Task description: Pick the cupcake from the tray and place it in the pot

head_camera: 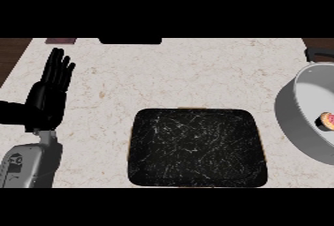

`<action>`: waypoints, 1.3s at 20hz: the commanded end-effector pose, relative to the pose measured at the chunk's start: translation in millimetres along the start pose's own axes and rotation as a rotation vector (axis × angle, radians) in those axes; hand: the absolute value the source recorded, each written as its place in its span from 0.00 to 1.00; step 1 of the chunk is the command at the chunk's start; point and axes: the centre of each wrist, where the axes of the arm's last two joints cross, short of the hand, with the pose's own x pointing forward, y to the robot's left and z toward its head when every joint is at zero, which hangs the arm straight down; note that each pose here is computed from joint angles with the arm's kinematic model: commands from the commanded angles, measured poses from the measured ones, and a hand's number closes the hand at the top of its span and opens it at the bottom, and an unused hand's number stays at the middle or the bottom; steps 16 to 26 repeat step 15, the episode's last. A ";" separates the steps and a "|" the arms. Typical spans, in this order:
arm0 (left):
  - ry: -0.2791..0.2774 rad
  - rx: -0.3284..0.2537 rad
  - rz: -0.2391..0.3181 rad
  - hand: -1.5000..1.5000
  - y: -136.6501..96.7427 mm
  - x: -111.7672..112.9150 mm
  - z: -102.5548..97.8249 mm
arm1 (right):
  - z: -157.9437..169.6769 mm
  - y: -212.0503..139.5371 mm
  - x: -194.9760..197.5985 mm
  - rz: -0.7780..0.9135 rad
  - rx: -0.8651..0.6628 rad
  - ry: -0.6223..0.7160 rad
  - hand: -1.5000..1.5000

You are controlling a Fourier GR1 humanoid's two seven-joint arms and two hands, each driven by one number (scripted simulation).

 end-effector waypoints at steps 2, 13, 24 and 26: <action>-0.011 -0.014 -0.005 0.50 -3.9 2.4 -2.4 | 24.4 -48.4 11.1 -0.033 -0.045 -0.027 0.00; -0.002 -0.014 0.009 0.50 -0.3 0.5 0.5 | 44.0 -76.7 19.3 -0.029 -0.082 -0.046 0.00; -0.003 -0.032 0.016 0.50 -0.8 5.2 -6.9 | 50.3 -77.3 14.8 -0.009 -0.091 -0.024 0.00; -0.003 -0.032 0.016 0.50 -0.8 5.2 -6.9 | 50.3 -77.3 14.8 -0.009 -0.091 -0.024 0.00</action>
